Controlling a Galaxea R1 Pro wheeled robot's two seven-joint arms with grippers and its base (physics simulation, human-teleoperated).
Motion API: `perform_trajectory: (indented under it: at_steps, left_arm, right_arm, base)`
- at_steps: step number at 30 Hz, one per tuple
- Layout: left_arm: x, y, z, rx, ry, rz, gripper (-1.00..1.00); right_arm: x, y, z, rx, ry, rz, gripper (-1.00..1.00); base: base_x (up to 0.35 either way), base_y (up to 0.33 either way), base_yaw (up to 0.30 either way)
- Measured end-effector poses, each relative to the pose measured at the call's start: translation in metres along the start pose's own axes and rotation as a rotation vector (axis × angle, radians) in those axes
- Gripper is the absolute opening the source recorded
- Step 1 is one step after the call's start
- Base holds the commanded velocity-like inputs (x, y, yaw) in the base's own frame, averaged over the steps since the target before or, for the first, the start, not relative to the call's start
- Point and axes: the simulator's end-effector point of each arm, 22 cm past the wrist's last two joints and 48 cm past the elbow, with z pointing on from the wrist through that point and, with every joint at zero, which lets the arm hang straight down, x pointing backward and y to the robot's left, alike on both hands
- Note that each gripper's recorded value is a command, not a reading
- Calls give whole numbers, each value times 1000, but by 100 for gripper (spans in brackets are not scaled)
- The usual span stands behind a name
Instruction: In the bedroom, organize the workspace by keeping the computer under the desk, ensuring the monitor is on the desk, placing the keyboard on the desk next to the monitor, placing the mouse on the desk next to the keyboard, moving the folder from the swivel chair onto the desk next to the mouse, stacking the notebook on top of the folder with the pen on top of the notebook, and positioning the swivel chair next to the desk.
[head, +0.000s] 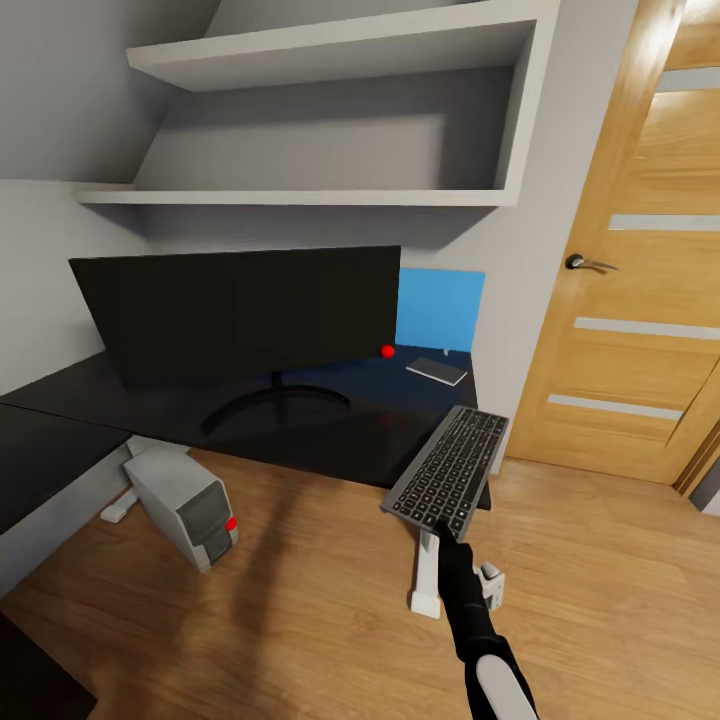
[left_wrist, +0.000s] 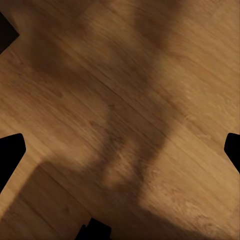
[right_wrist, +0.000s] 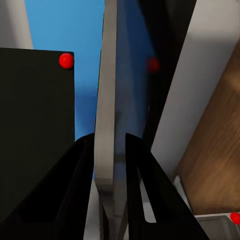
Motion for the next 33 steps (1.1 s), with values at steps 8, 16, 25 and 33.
perform_trajectory:
  at_steps: [8, 16, 25, 33]
  left_arm:
    - [1, 0, 0, -1, 3, 0, 100]
    - [1, 0, 0, -1, 2, 0, 100]
    - [1, 0, 0, -1, 2, 0, 100]
    - [0, 1, 0, -2, 1, -1, 100]
  right_arm:
    - [0, -2, 0, -3, 0, -4, -100]
    - [-2, -2, 0, -3, -3, -4, -100]
    - [-3, -11, 0, 36, -5, 8, 100]
    - [-4, -12, 0, 37, -6, 8, 100]
  base:
    - [0, 0, 0]
    - [0, 0, 0]
    - [0, 0, 0]
    - [0, 0, 0]
